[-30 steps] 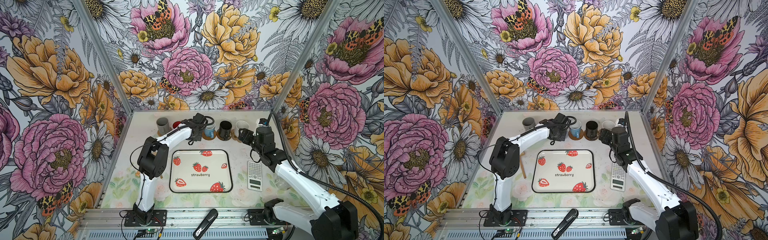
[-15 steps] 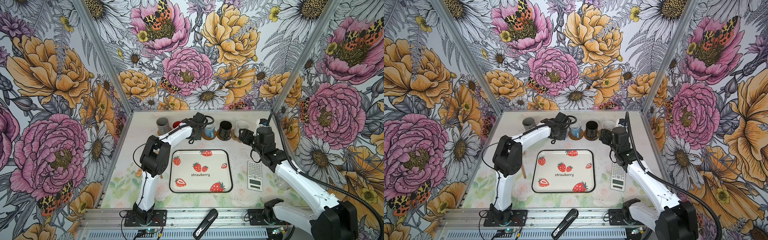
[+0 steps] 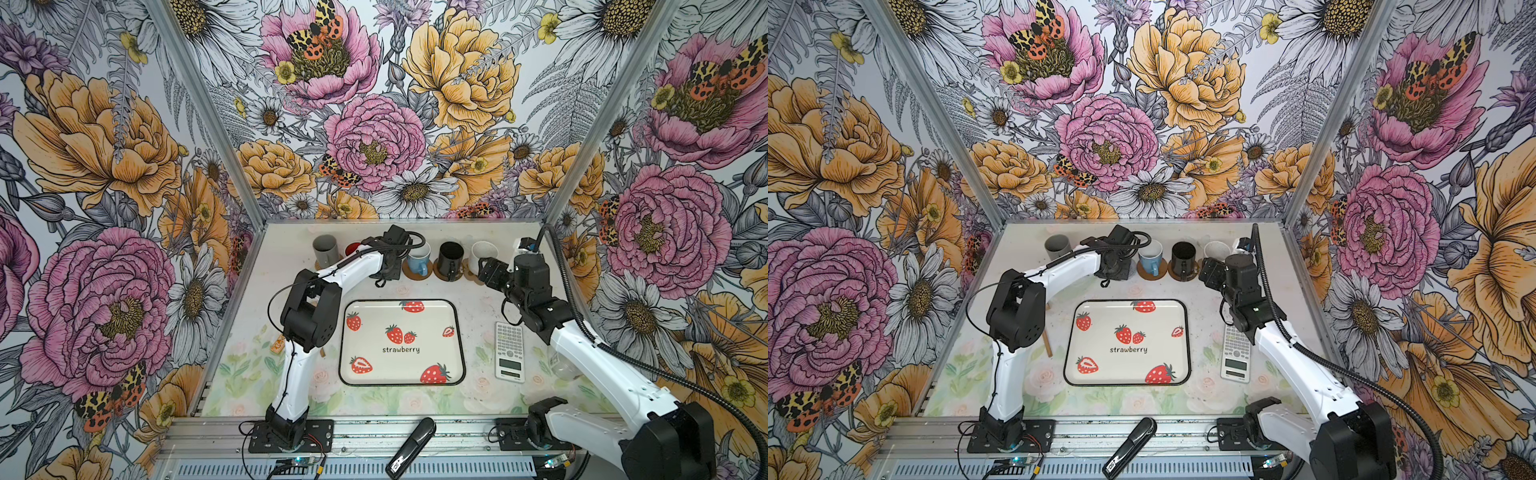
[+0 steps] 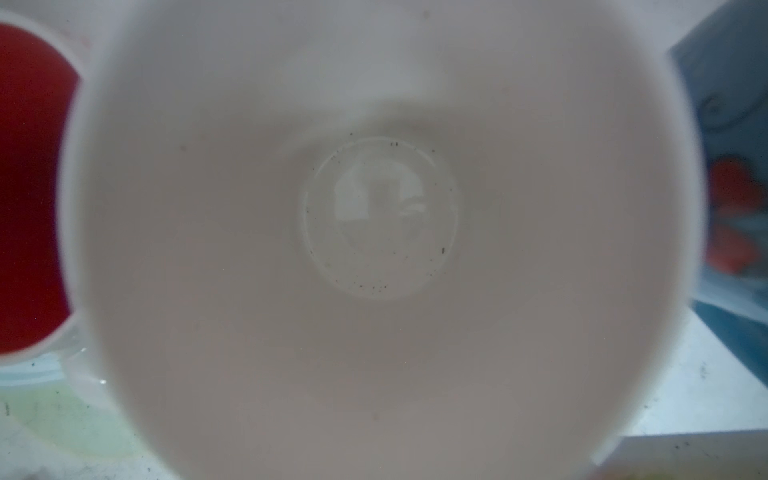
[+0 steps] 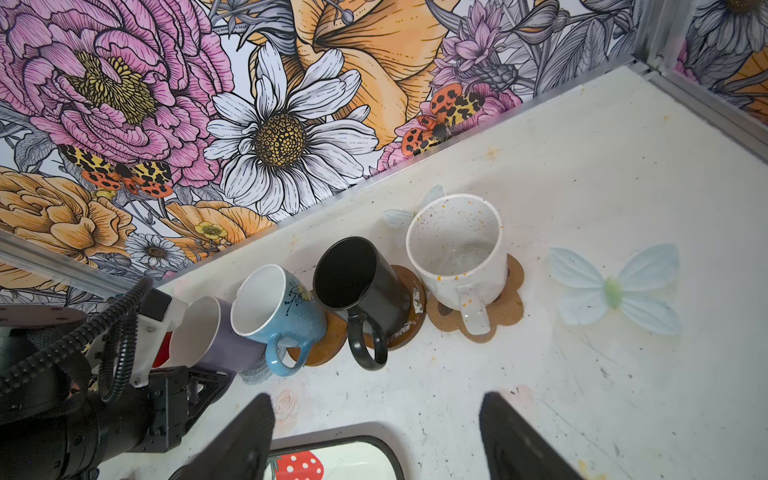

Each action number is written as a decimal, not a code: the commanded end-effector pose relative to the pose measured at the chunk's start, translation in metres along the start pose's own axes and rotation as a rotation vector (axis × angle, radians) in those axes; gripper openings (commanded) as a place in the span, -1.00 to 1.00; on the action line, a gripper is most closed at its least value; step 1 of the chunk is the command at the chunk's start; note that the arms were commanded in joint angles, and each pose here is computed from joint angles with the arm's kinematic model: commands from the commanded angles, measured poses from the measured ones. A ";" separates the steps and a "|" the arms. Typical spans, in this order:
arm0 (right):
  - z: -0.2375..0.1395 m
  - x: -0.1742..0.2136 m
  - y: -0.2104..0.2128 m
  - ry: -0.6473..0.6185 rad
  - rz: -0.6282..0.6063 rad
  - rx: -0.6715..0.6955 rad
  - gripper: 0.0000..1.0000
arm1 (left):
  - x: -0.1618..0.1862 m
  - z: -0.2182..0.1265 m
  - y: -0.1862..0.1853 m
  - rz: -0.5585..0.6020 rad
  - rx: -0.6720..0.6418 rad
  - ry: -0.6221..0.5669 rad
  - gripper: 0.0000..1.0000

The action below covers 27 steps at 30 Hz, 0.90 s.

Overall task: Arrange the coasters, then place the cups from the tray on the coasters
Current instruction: 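Lower the white mug onto the coaster with the left gripper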

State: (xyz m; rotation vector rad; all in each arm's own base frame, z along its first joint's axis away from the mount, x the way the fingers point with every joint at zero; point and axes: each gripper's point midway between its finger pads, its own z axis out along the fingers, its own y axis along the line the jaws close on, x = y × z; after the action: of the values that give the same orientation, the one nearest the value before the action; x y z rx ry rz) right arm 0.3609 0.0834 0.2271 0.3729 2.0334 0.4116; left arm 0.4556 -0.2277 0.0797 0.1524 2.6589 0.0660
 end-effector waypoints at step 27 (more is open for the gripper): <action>-0.002 -0.004 -0.002 -0.022 0.028 -0.011 0.60 | -0.024 -0.004 0.001 -0.036 0.009 -0.078 -1.00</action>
State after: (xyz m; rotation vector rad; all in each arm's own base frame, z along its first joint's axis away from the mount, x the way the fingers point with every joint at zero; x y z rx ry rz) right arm 0.3606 0.0806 0.2222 0.3922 2.0373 0.4134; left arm 0.4554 -0.2273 0.0743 0.1541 2.6684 0.0722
